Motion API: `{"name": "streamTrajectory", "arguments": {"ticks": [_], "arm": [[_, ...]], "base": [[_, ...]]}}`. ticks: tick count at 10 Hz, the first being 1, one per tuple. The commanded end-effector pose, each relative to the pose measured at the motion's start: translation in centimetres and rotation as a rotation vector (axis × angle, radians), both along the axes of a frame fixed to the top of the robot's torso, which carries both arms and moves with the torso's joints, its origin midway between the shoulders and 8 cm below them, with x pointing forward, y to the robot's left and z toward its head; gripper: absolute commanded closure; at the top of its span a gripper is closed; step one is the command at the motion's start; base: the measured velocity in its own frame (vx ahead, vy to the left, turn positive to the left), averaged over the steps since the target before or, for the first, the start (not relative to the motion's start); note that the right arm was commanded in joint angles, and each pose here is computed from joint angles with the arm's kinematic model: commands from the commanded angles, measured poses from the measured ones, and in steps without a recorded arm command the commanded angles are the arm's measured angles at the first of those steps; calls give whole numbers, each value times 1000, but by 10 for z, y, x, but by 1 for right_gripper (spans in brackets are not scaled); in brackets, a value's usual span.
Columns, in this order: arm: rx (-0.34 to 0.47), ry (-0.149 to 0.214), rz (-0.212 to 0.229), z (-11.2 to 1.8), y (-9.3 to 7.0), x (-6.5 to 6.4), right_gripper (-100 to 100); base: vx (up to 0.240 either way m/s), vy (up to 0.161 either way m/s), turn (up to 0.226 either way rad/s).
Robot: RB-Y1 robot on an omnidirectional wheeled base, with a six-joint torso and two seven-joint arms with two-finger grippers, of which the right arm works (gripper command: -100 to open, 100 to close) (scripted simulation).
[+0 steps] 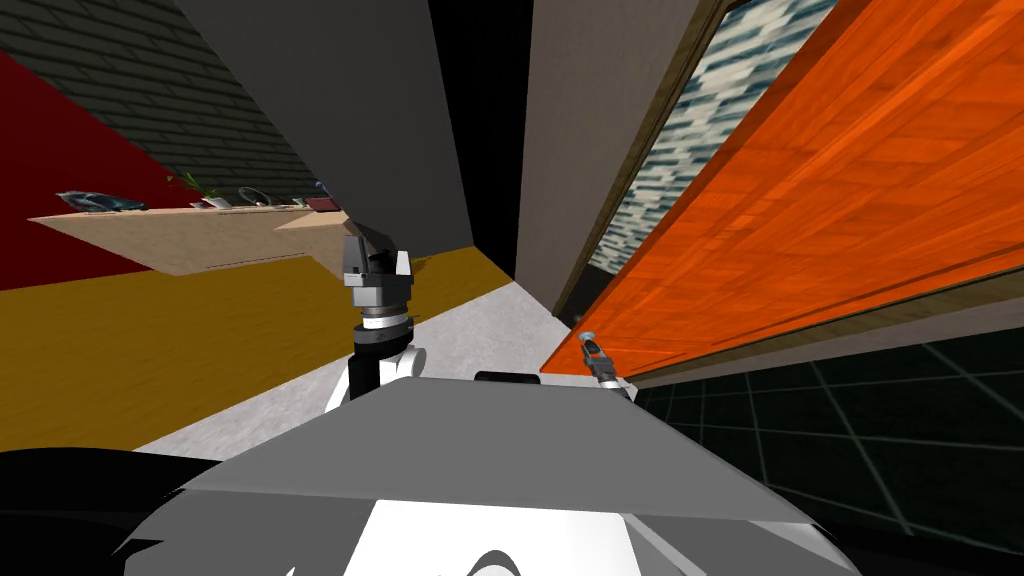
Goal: Pull the door open
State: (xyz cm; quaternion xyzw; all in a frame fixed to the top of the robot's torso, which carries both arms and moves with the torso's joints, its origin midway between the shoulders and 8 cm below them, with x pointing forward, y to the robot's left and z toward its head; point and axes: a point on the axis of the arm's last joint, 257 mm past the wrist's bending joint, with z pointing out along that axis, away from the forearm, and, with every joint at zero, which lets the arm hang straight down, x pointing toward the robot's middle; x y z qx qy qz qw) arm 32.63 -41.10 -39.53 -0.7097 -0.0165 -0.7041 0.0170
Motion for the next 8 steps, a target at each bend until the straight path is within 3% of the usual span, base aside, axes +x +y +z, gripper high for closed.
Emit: {"name": "streamTrajectory", "arguments": {"ticks": [1, 8], "arm": [[0, -3, -3, 1, -6, -6, 100], [0, -7, -19, 3, -33, -30, 100]], "base": [[-207, -68, 176], [-200, -38, 195]]}}
